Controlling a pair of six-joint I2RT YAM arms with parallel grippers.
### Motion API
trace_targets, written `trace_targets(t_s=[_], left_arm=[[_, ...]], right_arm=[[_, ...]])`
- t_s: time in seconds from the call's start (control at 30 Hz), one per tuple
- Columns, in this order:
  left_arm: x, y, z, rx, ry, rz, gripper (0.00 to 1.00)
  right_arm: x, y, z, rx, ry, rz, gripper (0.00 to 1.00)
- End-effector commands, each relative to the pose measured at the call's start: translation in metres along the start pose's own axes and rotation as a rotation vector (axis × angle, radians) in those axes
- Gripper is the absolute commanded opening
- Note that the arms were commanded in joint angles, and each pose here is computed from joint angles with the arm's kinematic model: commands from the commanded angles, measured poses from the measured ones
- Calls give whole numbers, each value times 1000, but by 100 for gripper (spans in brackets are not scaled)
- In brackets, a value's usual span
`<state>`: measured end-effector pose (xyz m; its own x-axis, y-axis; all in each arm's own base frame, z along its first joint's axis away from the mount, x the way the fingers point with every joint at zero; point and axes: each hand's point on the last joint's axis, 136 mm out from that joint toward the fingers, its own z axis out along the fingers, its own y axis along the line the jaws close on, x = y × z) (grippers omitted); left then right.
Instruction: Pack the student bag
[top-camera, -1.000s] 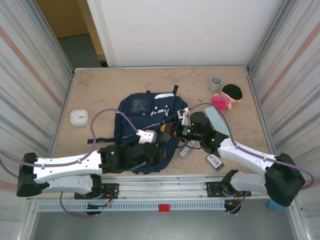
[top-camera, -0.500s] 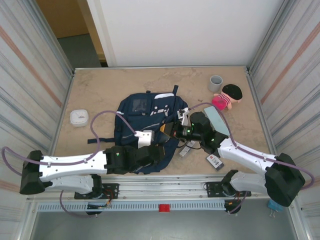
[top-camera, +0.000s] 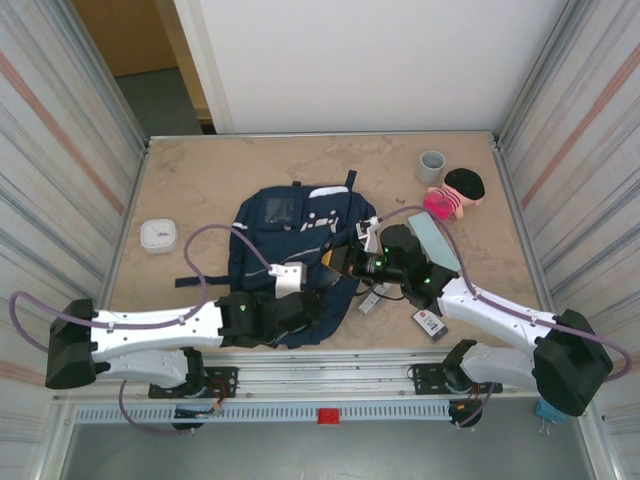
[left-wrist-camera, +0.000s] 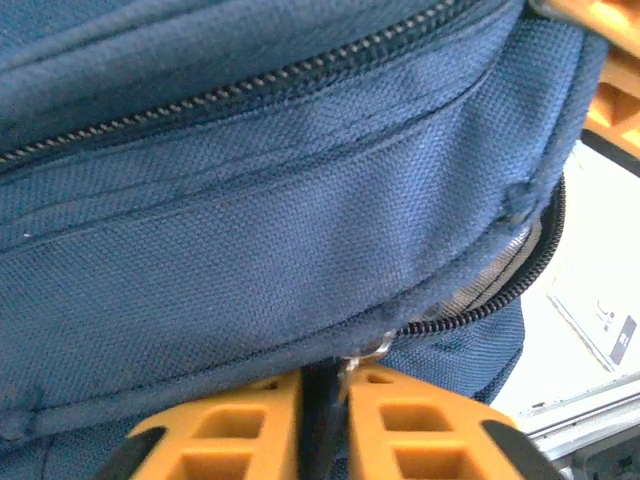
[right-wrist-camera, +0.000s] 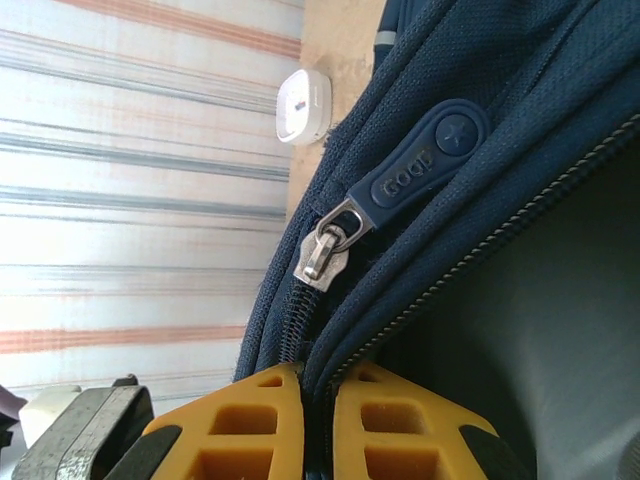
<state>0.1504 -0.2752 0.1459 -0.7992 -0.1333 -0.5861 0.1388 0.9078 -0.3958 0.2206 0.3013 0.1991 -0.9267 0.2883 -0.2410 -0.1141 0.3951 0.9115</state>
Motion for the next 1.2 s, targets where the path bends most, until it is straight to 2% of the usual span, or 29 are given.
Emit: trace_targets(t_s=[0.0, 0.2, 0.4, 0.47, 0.5, 0.57, 0.6, 0.63, 0.77, 0.87, 1.0, 1.17], left_arm=[[-4, 22, 0, -53, -34, -30, 12], [-7, 46, -11, -91, -43, -15, 0], [-6, 81, -25, -140, -59, 1, 0], [-8, 83, -26, -113, -75, 7, 0], [-11, 77, -27, -74, -89, 12, 0], [-19, 61, -27, 17, -121, 28, 0], [-23, 53, -27, 58, -139, 36, 0], [-27, 48, -27, 81, -153, 38, 0], [-39, 27, -27, 140, -173, 74, 0], [-41, 17, -26, 149, -163, 97, 0], [-43, 6, -24, 186, -161, 92, 0], [-42, 0, -23, 213, -161, 86, 0]], right_arm=[[-19, 49, -13, -123, -76, -107, 0], [-38, 43, -23, -122, -100, -89, 0], [-76, 31, -43, -91, -136, -77, 0], [-84, 24, -46, -74, -135, -65, 3], [-85, 21, -46, -75, -127, -48, 11], [-84, 19, -43, -93, -120, -4, 43], [-80, 19, -39, -114, -117, 12, 53], [-75, 19, -35, -131, -109, 57, 56], [-43, 21, -19, -129, -58, 89, 60], [-27, 20, -16, -93, -84, 79, 61], [-17, 19, -12, -49, -123, 47, 62], [-12, 15, 5, -29, -93, 48, 61]])
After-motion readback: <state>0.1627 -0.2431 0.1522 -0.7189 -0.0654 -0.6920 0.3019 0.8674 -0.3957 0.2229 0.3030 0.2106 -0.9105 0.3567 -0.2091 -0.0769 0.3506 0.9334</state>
